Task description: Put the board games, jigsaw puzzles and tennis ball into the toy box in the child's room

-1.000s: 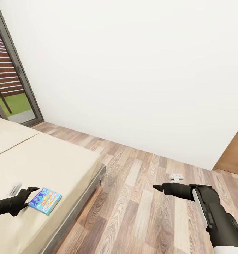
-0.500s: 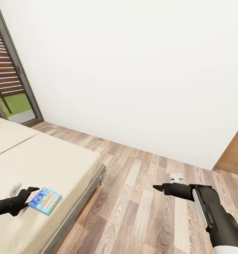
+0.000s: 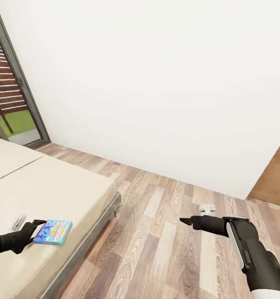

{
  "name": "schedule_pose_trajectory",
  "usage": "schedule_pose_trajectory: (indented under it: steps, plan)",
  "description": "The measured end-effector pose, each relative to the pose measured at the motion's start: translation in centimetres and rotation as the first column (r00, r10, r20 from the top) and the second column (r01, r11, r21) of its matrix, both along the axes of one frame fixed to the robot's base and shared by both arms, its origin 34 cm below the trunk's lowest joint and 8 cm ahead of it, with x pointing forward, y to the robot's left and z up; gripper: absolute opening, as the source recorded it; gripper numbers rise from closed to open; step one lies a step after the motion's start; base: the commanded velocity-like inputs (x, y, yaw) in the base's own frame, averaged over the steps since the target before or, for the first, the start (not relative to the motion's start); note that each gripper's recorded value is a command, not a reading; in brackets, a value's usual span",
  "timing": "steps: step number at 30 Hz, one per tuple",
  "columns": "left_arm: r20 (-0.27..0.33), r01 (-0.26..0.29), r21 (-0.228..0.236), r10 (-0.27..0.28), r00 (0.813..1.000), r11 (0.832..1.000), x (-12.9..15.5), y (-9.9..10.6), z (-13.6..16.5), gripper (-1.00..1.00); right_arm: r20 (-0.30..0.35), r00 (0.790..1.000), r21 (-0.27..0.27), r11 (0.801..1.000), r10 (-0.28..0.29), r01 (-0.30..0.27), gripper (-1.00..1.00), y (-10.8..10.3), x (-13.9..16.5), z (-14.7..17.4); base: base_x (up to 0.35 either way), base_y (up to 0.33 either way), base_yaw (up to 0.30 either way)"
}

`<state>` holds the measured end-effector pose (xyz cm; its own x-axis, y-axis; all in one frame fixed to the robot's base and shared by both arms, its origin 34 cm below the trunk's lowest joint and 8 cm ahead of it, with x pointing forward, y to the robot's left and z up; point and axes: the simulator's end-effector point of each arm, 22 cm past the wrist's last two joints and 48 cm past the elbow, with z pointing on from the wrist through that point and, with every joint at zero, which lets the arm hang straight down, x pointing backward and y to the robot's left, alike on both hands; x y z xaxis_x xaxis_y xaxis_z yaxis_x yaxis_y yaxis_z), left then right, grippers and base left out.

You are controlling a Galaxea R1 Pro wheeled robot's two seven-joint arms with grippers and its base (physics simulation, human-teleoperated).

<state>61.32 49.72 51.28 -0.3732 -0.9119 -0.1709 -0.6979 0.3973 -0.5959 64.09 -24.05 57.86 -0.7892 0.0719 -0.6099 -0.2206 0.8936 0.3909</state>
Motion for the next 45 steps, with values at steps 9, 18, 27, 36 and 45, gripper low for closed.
schedule_pose_trajectory:
  steps: [9, 18, 27, 36, 45]
  plan:
    - [-0.002, -0.003, -0.002, 0.003, 1.0, 1.0, -0.06, -0.02, -0.14, 1.0, 0.017, 1.0, -0.004, 1.0, 0.002, -0.002, 1.0, -0.04, 0.22, 0.17, -0.027, -0.062, 0.0]
    - [-0.003, -0.004, -0.003, 0.004, 1.0, 1.0, -0.08, -0.11, -0.24, 1.0, 0.027, 1.0, -0.006, 1.0, 0.004, -0.003, 1.0, -0.08, 0.34, 0.27, -0.006, -0.014, 0.0]
    - [-0.002, -0.004, -0.005, 0.004, 1.0, 1.0, -0.07, -0.12, -0.23, 1.0, 0.029, 1.0, -0.005, 1.0, 0.004, -0.004, 1.0, -0.09, 0.36, 0.31, -0.001, -0.003, 0.0]
    - [-0.002, -0.004, -0.005, 0.004, 1.0, 1.0, -0.07, -0.12, -0.23, 1.0, 0.029, 1.0, -0.005, 1.0, 0.004, -0.004, 1.0, -0.09, 0.36, 0.31, 0.0, 0.0, 0.0]
    - [-0.003, -0.004, -0.004, 0.004, 1.0, 1.0, -0.09, -0.13, -0.26, 1.0, 0.03, 1.0, -0.004, 1.0, 0.003, -0.003, 1.0, -0.11, 0.37, 0.33, 0.0, 0.0, 0.0]
